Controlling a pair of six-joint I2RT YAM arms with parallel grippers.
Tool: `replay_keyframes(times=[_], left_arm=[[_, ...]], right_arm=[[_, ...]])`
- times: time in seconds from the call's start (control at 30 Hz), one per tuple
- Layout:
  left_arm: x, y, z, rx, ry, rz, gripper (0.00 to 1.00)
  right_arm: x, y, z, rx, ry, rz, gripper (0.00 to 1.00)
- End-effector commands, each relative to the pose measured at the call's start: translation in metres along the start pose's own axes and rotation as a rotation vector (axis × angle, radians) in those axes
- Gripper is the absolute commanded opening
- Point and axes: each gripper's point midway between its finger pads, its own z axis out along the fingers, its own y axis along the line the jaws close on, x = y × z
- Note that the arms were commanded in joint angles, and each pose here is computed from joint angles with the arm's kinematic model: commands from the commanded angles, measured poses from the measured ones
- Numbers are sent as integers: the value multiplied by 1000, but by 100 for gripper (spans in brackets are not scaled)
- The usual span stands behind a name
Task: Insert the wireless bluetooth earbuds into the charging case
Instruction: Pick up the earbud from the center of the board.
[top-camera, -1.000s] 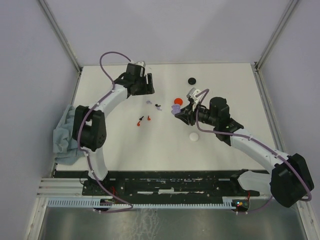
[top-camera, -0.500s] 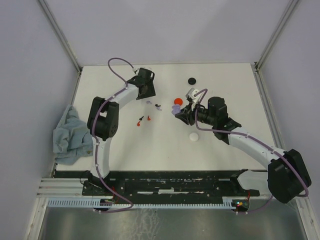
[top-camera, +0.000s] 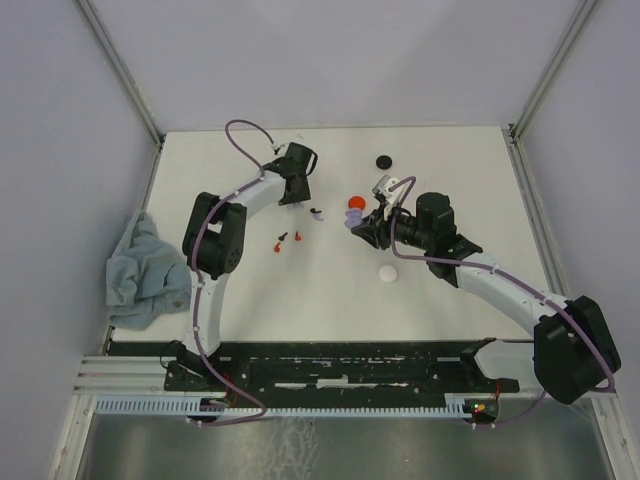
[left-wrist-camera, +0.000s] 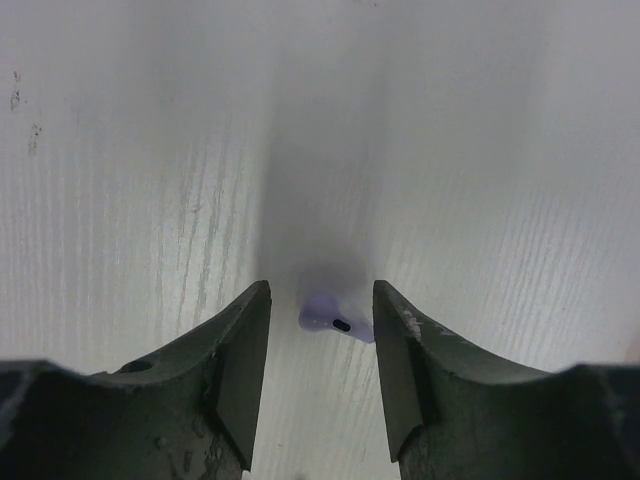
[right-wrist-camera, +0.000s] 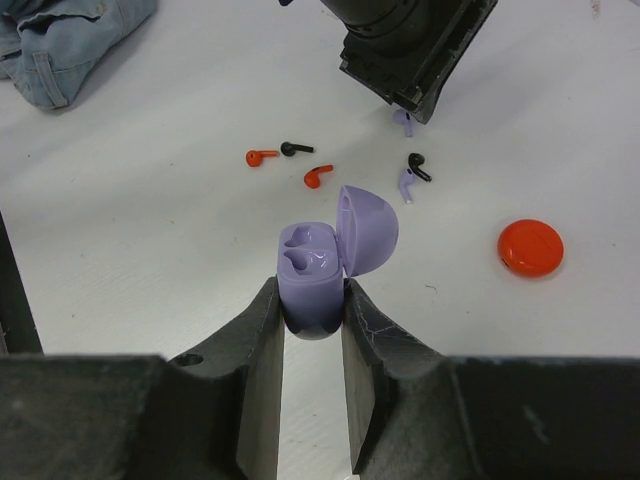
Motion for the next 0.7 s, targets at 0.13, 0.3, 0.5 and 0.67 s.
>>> replay_keyframes(times=[0.13,0.3,0.5,0.67], left_arm=[[12,-1,1,-3,23,-2,40],[19,1,-5,11,45,3,32],[20,2,-6,22,49,31,29],[19,-3,-13,56,58,43,20]], right_arm=[[-22,-2,3,-9,-73,-22,9],[-24,-1,1,-9,-77,-24,9],[-24,1,0,-17,-82,-21,9],[-27,4,-1,-28,-87,-22,9]])
